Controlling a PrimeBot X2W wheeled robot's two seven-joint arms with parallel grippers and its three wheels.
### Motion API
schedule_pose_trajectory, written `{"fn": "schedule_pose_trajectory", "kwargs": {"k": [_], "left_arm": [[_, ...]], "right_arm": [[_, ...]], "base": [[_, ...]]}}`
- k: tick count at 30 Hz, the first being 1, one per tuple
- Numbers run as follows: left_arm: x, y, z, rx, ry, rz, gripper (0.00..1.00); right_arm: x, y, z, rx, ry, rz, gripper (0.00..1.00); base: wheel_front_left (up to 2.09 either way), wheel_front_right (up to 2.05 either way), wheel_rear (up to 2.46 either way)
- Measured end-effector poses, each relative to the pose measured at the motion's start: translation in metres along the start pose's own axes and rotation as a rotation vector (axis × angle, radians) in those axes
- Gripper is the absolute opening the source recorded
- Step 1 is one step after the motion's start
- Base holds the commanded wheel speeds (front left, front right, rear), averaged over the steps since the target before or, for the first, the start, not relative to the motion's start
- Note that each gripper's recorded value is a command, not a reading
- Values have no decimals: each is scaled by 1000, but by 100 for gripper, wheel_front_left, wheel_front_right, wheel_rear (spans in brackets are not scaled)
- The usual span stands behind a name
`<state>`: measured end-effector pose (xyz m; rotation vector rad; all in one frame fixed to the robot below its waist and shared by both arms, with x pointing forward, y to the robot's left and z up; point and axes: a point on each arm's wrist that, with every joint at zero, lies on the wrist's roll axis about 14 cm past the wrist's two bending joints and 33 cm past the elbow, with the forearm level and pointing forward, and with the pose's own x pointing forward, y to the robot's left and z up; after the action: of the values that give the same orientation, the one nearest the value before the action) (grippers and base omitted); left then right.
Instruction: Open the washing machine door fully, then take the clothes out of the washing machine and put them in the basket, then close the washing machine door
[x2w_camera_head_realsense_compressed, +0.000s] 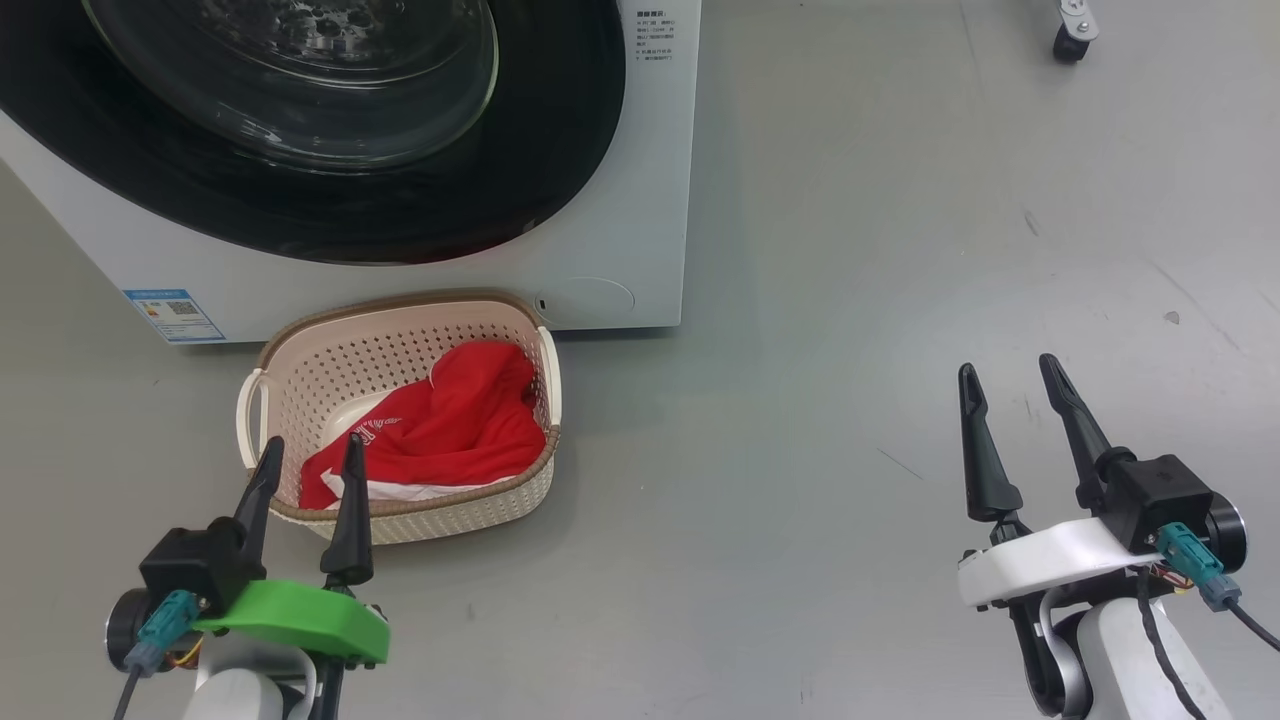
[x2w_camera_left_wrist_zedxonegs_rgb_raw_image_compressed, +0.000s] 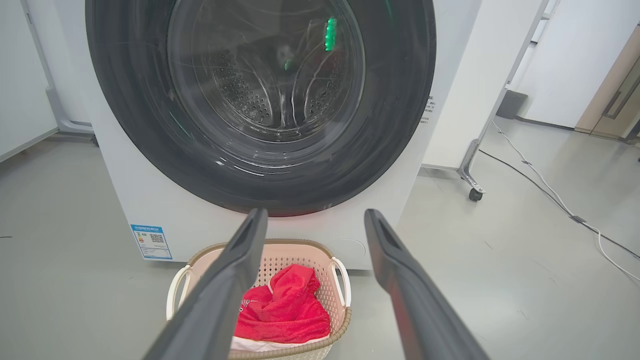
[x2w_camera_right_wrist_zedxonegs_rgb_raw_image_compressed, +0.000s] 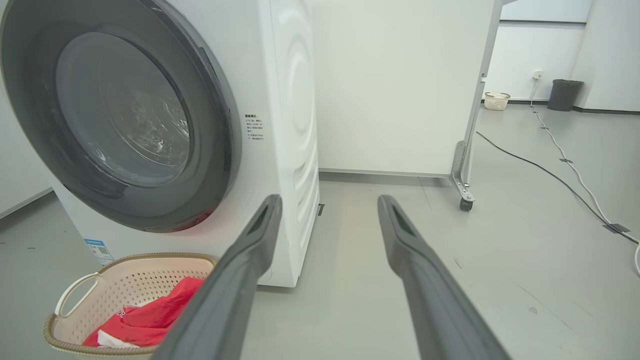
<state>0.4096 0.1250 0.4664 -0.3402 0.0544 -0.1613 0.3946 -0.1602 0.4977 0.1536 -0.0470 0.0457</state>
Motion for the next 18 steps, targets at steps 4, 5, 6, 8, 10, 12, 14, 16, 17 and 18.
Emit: {"fn": "schedule_pose_trajectory", "kwargs": {"k": [4,5,6,8,10,12,14,16,17,18], "left_arm": [[0,0,-1,-29,0,4,100],[0,0,-1,-29,0,4,100],[0,0,-1,-29,0,4,100],[0,0,-1,-29,1,5,100],[0,0,-1,-29,0,5,100],[1,0,-1,-36,-1,6,100],[0,0,-1,-41,-1,7,100],[1,0,-1,-49,-3,8,100],[1,0,-1,-51,-3,9,100],[1,0,0,-52,-4,8,100]], "right_arm": [[1,-1,0,1,-2,-2,100],[1,-1,0,1,-2,-3,100],[1,-1,0,1,-1,-2,100],[1,0,0,2,0,0,100],[1,1,-1,4,1,4,100],[1,1,-1,5,1,4,100],[1,1,-1,4,1,4,100],[2,1,-1,1,1,5,100],[2,1,-1,0,1,5,100],[2,1,-1,1,1,5,100]], "base": [[0,0,0],[0,0,0],[0,0,0],[0,0,0],[0,0,0],[0,0,0],[0,0,0],[0,0,0],[0,0,0],[0,0,0]]}}
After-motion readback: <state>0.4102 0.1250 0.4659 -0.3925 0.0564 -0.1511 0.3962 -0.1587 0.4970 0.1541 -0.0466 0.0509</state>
